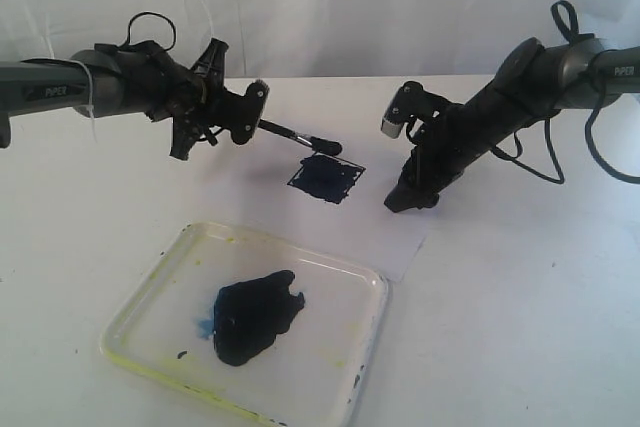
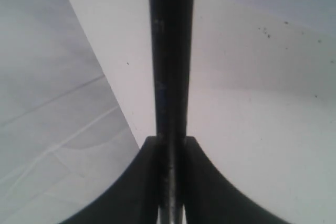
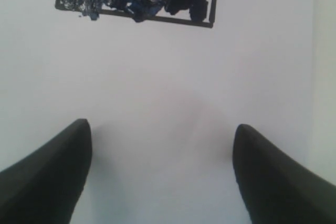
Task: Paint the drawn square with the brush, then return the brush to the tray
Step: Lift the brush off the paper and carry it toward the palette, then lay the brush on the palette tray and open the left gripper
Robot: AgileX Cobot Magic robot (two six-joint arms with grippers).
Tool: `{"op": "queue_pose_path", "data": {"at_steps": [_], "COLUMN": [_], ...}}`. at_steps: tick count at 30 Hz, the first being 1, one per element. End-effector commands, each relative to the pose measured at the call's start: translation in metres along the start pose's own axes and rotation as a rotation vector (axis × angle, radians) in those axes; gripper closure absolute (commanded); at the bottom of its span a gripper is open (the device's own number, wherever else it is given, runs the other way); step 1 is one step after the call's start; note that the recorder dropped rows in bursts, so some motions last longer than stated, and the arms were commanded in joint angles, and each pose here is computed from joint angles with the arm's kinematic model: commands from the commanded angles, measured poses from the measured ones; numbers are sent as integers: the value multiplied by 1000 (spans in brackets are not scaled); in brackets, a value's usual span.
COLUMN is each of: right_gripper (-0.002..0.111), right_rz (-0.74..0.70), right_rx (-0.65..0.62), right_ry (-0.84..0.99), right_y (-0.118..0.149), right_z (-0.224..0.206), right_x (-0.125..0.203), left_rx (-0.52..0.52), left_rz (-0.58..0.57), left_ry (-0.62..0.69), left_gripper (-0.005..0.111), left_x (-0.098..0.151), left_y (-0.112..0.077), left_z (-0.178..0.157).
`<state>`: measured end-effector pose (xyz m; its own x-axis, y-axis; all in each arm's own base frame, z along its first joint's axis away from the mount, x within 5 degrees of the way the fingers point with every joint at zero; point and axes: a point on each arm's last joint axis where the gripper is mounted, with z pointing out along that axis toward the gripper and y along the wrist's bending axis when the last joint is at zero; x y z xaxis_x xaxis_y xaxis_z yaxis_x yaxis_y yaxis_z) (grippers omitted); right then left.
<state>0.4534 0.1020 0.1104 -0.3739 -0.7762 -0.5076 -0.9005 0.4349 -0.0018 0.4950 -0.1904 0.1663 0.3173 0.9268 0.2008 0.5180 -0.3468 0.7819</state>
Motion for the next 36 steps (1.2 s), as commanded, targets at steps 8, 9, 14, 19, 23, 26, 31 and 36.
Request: {"op": "queue_pose_path", "data": {"at_steps": [8, 9, 14, 19, 23, 26, 31, 36], "right_gripper": [38, 38, 38, 38, 38, 38, 38, 38], "right_rz": [-31, -31, -23, -22, -20, -22, -23, -23], "right_rx": [-21, -21, -21, -6, -4, 16, 38, 38], "right_ry": [96, 96, 96, 93, 93, 88, 84, 84], "right_y": [1, 1, 1, -1, -1, -3, -5, -5], "right_z": [18, 18, 18, 18, 18, 18, 18, 18], "right_x": [22, 22, 22, 22, 22, 21, 21, 21], "left_rx": [75, 85, 112, 154, 168, 187, 330, 525], "left_rz": [-93, -90, -90, -121, -149, -194, -294, -233], "left_ry": [61, 58, 43, 48, 57, 59, 76, 64], "left_gripper": [107, 107, 107, 107, 107, 107, 107, 107], "left_x": [9, 9, 13, 19, 25, 28, 28, 25], "left_y": [7, 3, -8, -24, -32, -41, -66, -104], "left_z": [-31, -34, -67, -103, -140, -161, -186, -202]}}
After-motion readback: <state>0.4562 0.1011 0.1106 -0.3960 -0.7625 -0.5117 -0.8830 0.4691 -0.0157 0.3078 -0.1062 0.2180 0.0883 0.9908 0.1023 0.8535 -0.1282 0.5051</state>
